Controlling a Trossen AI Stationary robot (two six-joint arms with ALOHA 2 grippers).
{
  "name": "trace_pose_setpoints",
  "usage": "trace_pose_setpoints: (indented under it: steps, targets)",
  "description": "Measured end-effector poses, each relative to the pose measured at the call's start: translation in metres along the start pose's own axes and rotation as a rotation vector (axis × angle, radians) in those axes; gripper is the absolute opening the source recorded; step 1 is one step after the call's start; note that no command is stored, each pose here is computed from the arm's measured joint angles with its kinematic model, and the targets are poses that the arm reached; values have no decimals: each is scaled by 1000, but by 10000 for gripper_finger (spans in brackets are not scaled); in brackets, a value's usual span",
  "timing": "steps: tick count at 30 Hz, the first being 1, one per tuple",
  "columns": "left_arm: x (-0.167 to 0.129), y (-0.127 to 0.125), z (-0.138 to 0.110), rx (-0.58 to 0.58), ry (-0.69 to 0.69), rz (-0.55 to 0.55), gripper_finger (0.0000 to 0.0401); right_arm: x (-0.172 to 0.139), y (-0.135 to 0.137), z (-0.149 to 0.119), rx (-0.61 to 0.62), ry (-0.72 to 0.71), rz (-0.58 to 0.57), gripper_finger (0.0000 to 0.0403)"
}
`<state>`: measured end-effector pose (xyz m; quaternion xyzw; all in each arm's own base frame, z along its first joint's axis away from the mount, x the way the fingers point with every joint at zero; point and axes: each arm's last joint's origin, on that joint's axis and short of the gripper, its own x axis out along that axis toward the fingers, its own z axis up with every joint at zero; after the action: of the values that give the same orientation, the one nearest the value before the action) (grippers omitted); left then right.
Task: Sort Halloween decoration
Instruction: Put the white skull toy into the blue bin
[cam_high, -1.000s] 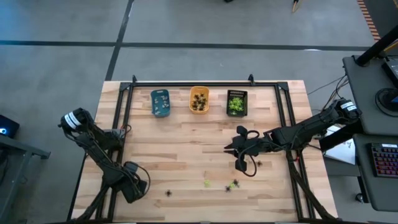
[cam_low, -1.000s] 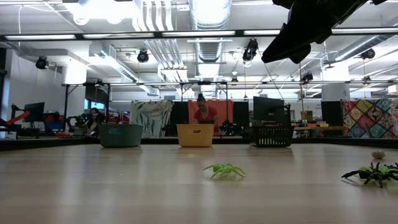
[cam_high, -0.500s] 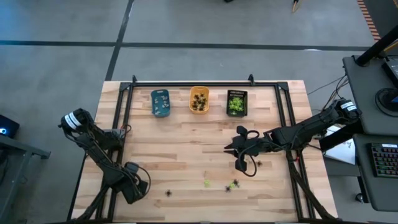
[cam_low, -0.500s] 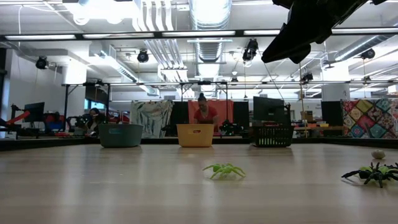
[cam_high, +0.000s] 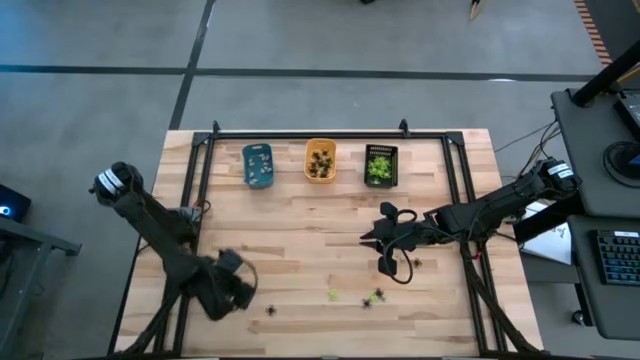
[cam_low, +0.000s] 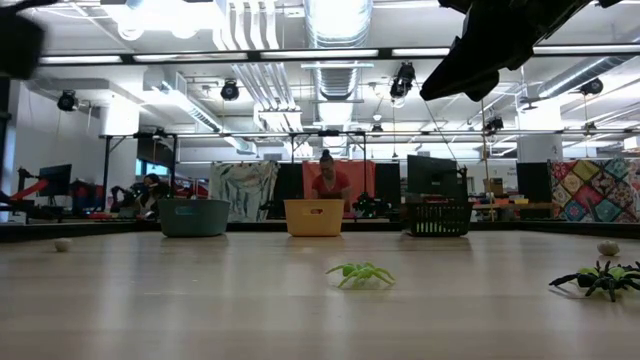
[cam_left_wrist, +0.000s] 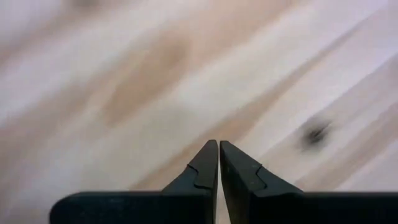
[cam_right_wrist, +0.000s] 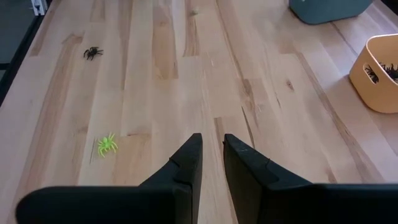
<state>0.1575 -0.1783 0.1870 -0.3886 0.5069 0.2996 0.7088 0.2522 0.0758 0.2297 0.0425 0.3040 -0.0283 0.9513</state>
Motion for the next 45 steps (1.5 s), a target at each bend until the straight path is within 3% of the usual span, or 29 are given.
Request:
trace_pose_setpoints:
  steps: [5,15,23,28,35,45]
  targets:
    - [-12,2,42,27,-87,-23,0,0,0,0,-13,-1,0,57]
    - [-7,21,102,19,-121,172,9,0,0,0,-15,-1,0,57]
    - [-1,20,102,160,-23,201,92,0,0,0,-15,-1,0,57]
    - [2,23,99,4,-71,209,130,0,0,0,5,-4,1,57]
    - [19,34,94,-243,-74,282,136,0,0,1,4,-5,1,57]
    - [40,28,90,-299,-79,322,136,0,0,0,-22,-5,1,57]
